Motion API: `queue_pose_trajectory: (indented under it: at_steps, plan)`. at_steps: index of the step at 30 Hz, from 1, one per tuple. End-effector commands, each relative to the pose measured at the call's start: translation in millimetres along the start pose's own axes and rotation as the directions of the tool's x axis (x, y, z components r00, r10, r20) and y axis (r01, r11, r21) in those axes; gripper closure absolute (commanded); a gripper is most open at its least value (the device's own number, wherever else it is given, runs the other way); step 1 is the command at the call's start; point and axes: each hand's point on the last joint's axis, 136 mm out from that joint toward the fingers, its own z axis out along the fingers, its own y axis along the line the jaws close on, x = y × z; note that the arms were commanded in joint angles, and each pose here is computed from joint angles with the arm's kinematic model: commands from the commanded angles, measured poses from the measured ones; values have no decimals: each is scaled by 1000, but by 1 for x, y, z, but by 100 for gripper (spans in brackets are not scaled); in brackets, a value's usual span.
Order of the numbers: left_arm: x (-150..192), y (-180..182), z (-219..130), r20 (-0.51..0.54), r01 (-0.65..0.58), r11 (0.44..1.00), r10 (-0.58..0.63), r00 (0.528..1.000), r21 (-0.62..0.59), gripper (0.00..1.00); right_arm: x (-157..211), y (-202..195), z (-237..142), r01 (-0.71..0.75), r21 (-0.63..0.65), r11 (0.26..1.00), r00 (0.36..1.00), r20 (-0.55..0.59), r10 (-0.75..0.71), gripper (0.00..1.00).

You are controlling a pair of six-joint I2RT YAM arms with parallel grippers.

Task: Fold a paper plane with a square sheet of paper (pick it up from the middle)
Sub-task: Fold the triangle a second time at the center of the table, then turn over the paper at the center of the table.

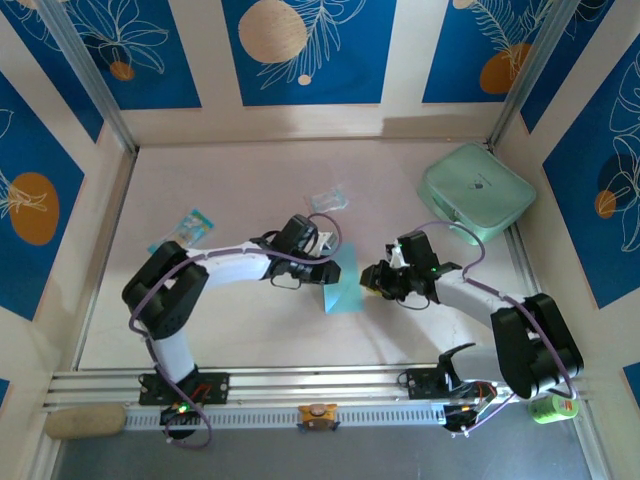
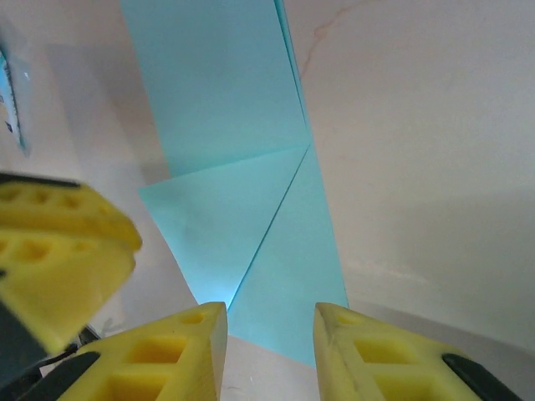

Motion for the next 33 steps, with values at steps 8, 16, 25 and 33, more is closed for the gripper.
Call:
queue_pose_trajectory:
  at_steps: [8, 16, 25, 33]
  plan:
    - [12, 32, 18, -88, 9, 996, -17, 996, -88, 88, 29, -8, 7, -54, 57, 997, 997, -59, 58, 64]
    - [29, 46, 27, -116, 44, 995, -55, 992, -93, 89, 35, -6, 11, -56, 68, 996, 995, -75, 61, 62]
    - [31, 45, 24, -111, 55, 994, -65, 992, -92, 88, 38, -6, 15, -60, 98, 993, 993, -91, 69, 59]
    - [32, 44, 24, -107, 66, 994, -74, 991, -83, 89, 39, -1, 24, -53, 84, 995, 992, -111, 62, 58]
